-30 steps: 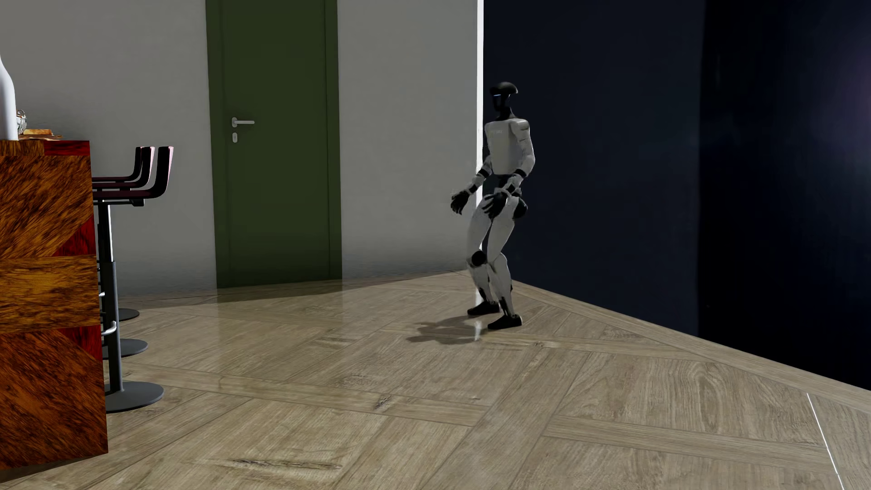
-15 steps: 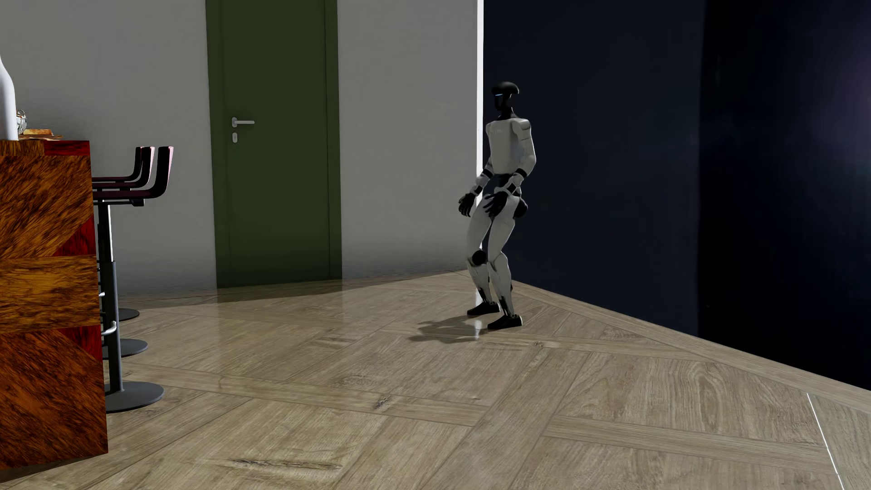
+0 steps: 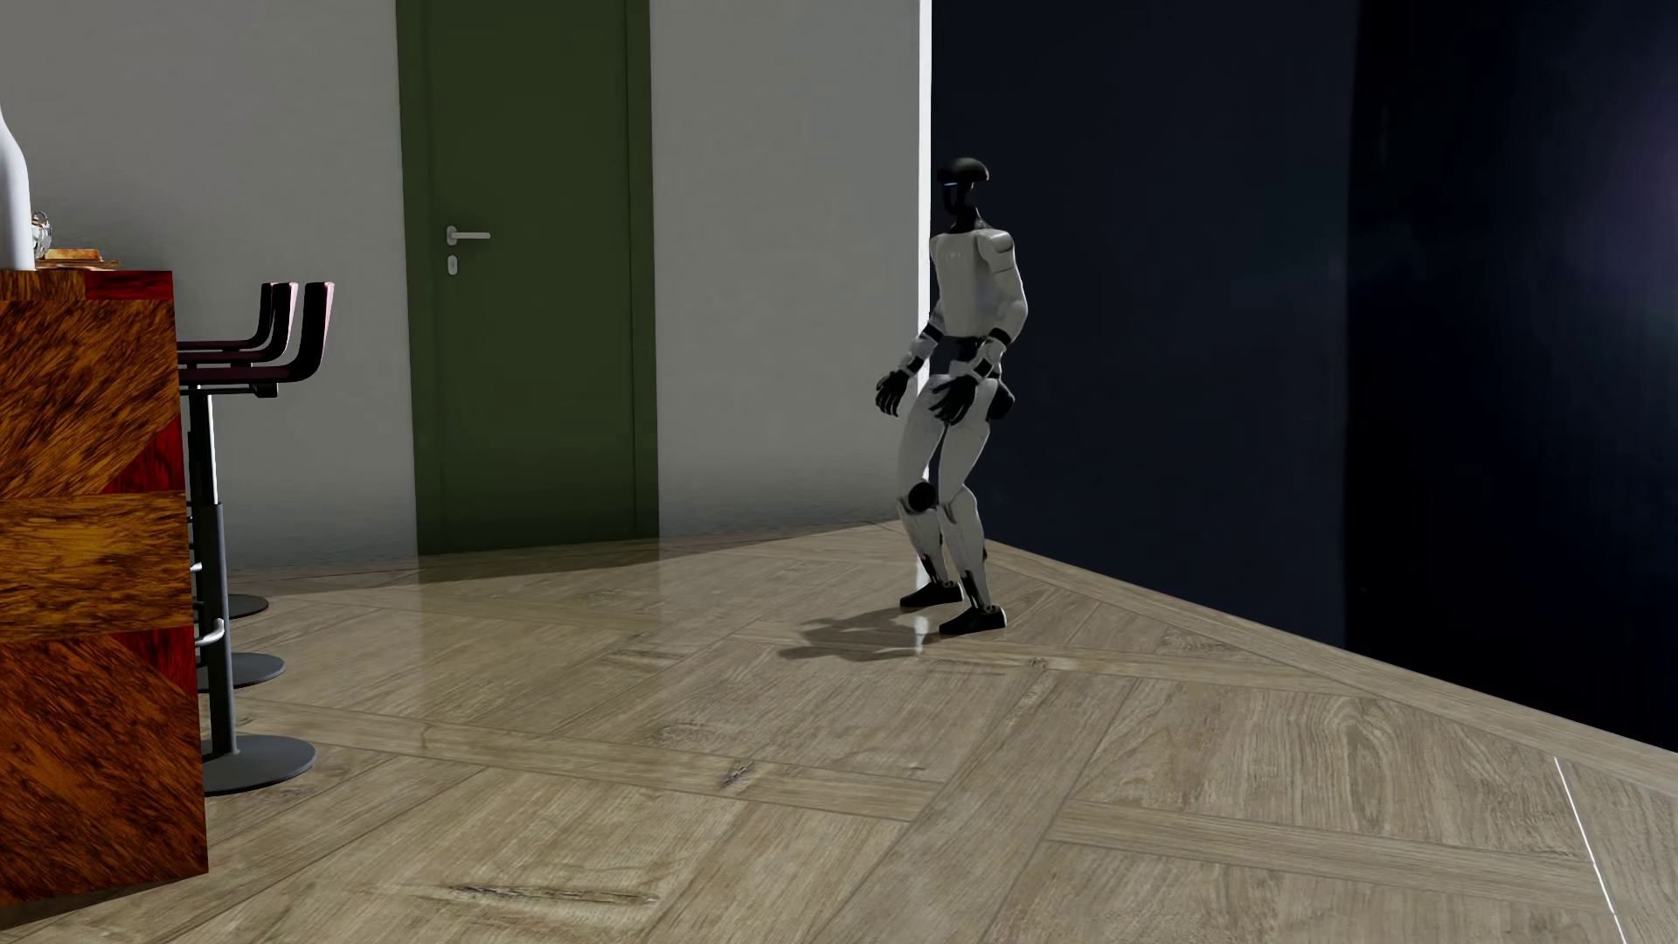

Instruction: Do a 180

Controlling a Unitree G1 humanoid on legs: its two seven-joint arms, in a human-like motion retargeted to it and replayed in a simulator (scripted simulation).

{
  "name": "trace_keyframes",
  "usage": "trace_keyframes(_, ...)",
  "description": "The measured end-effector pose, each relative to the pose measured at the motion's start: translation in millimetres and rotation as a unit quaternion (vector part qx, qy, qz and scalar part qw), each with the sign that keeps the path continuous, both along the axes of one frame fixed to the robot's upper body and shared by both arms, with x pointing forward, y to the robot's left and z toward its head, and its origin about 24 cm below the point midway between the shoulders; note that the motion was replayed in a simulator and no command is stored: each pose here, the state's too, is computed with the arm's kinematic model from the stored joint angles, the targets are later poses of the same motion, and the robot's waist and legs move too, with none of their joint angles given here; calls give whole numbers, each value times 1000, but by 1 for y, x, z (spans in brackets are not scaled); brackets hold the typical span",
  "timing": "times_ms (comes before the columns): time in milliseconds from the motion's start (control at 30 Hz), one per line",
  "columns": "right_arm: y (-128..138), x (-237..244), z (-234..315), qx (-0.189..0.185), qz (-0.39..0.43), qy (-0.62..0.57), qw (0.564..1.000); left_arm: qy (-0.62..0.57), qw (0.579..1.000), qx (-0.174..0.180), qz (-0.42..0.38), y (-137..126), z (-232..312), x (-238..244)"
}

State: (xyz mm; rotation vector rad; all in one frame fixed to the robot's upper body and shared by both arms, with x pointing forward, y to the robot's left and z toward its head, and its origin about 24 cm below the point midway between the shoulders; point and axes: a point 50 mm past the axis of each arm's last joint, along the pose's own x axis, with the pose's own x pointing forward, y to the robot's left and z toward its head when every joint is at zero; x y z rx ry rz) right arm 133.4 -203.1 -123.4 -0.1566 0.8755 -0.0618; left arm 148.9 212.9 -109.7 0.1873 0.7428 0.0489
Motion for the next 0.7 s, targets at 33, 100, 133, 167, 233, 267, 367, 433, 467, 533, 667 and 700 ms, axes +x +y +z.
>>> trace_keyframes(33,3,5,1,6,10,-5,1000,3,1000,-2,6,-1,0,3)
trace_keyframes(100,6,6,2,10,0,-12,1000,10,1000,-13,23,-6,0,4)
trace_keyframes(133,4,8,3,4,-5,-17,1000,14,1000,-13,25,-6,-1,3)
trace_keyframes(167,1,12,5,-4,-6,-21,1000,18,999,-16,35,-6,-3,0)
trace_keyframes(233,-2,3,1,-14,-9,-8,1000,17,999,-19,34,-10,-3,-1)
trace_keyframes(267,1,-4,-3,-12,-8,8,1000,16,999,-15,28,-9,-3,1)
trace_keyframes(367,-5,-14,-5,-9,-4,28,1000,-8,1000,-10,20,-7,3,11)
trace_keyframes(433,-12,-16,-5,-5,-2,28,1000,-6,1000,-3,14,-3,3,7)
trace_keyframes(467,-10,-15,-5,-2,-2,24,1000,-6,1000,-8,3,-10,2,10)
trace_keyframes(533,1,-4,-3,7,14,8,1000,0,1000,-15,-10,-20,-1,6)
trace_keyframes(667,-4,3,2,-8,25,-1,1000,5,1000,-7,-14,-8,0,5)
trace_keyframes(700,-4,-1,-1,-8,9,6,1000,4,1000,-12,-15,-9,0,5)
